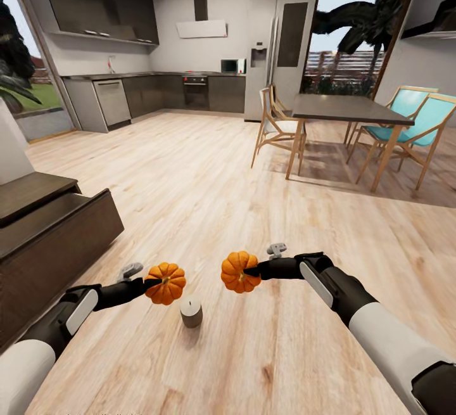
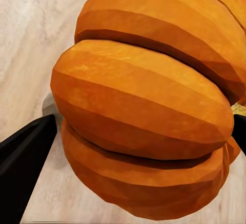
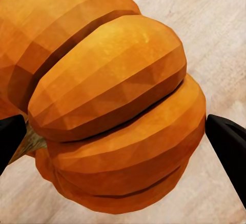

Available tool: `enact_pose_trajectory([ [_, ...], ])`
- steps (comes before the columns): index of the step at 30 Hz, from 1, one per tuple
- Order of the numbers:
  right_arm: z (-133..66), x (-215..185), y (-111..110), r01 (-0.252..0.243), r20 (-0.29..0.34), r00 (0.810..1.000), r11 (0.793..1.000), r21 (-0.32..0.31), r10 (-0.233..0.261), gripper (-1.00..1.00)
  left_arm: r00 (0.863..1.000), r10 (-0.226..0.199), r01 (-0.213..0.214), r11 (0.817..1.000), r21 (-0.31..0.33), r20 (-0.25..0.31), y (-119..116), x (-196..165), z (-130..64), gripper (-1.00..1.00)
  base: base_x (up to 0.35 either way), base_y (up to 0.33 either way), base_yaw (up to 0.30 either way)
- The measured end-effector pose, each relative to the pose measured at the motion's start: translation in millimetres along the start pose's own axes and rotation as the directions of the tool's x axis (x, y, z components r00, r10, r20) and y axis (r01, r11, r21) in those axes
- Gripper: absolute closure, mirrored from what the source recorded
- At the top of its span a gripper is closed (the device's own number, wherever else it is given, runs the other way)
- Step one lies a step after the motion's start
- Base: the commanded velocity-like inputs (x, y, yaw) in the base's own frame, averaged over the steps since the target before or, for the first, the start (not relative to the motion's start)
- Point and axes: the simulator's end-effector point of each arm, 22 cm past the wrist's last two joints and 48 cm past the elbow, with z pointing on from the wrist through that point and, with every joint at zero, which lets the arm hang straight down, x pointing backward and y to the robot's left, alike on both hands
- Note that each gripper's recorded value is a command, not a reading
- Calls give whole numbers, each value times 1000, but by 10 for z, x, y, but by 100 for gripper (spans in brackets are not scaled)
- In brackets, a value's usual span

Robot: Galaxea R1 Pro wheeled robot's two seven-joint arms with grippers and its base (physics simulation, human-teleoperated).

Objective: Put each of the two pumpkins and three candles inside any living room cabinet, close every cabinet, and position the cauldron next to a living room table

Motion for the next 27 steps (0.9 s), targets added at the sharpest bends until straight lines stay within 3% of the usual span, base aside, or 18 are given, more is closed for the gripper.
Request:
enact_pose_trajectory([
  [27, -53, -57, 30, 14, 9, 1000, 1000, 5, -14, 100, 1000, 6, -6, 1000, 4, 7, -67, -13, -10, 100, 0, 0, 257],
])
